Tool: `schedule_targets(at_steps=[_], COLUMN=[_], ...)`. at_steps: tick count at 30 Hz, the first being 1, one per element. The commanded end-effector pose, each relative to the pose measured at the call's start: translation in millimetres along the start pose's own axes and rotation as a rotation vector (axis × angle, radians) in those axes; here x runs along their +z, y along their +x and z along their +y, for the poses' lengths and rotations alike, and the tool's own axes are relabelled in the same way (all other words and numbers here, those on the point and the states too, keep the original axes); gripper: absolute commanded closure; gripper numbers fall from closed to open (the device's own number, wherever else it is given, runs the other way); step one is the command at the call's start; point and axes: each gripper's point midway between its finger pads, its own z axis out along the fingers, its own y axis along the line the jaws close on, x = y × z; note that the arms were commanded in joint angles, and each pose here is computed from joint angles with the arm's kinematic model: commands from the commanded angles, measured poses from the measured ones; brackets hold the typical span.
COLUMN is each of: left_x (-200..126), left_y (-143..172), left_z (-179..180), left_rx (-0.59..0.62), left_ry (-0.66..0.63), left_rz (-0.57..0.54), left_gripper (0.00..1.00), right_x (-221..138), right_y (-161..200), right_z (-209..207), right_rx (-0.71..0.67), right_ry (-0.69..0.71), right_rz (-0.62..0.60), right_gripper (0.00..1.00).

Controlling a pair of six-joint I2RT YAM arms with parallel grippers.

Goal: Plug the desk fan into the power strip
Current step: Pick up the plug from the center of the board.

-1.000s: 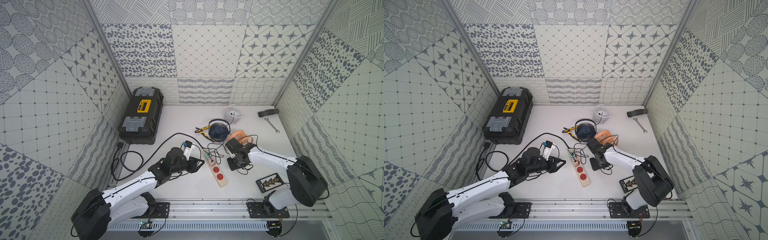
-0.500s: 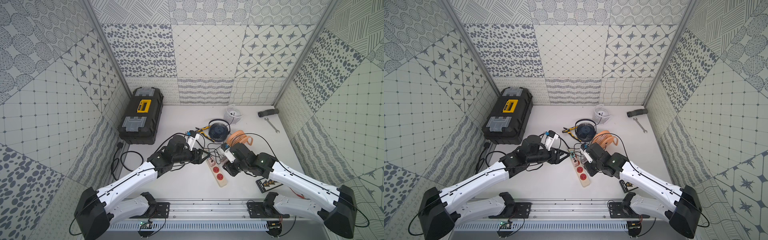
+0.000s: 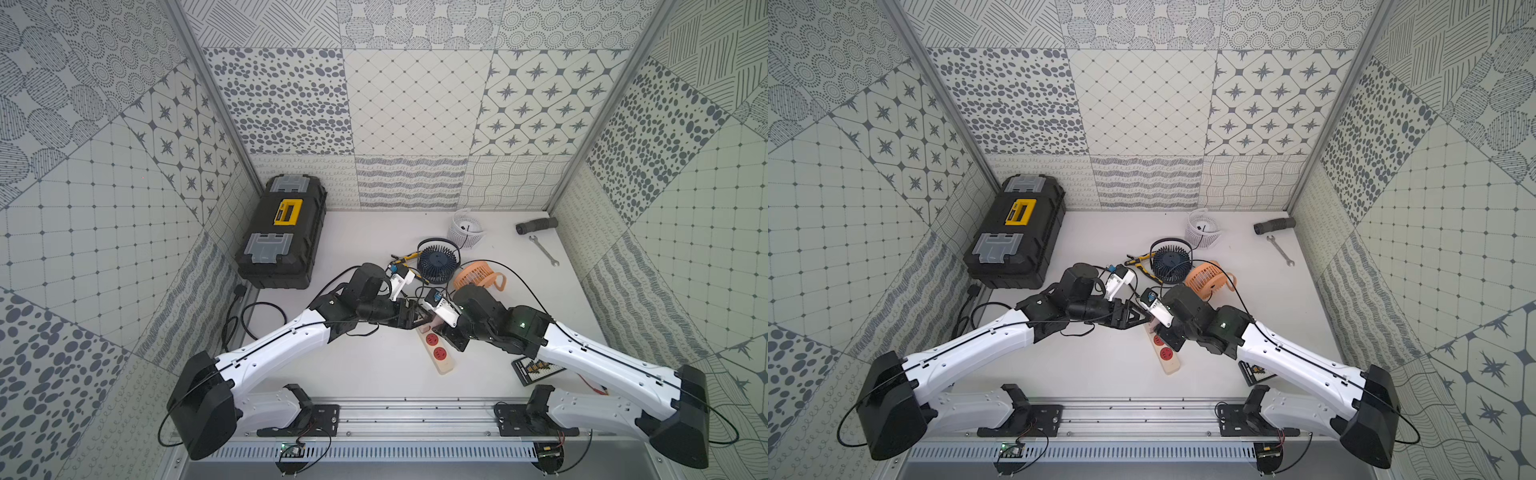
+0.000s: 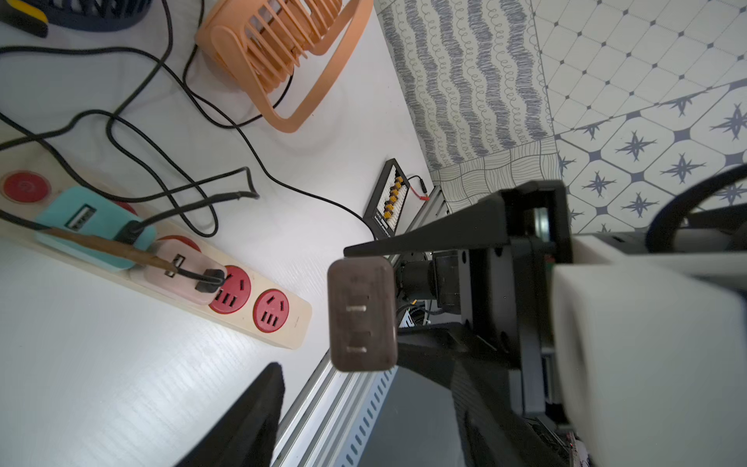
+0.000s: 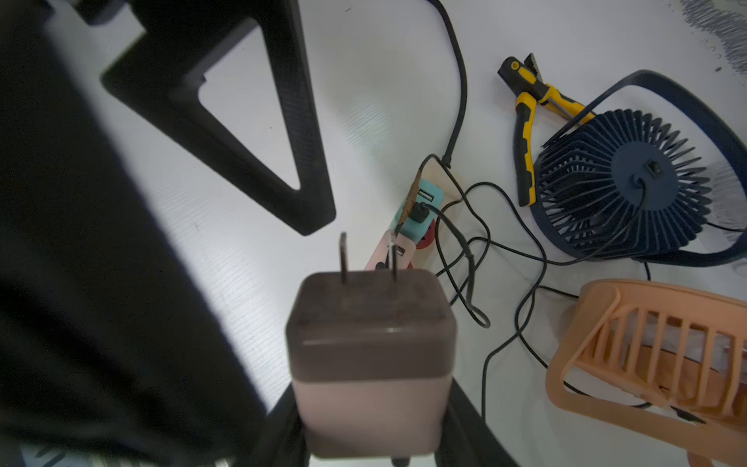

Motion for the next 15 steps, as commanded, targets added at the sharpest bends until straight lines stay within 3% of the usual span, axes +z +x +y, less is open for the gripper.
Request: schedule_targets(at_steps=[1, 15], left_x=[7, 23], left_y=[3, -3], left_z=[-18, -15], left_rx=[-0.019, -0.072], left_ry=[0.111, 0.158], left_rz=[0.041, 0.024], left_gripper=[0.34, 0.68], right_x=[-11, -12], right_y=[-27, -25], right_z=[1, 6], right_rx=[-0.039, -0.147], right_ry=[0.006, 0.051], right_rz=[-0.101, -0.107], right_gripper=[0.74, 0.74])
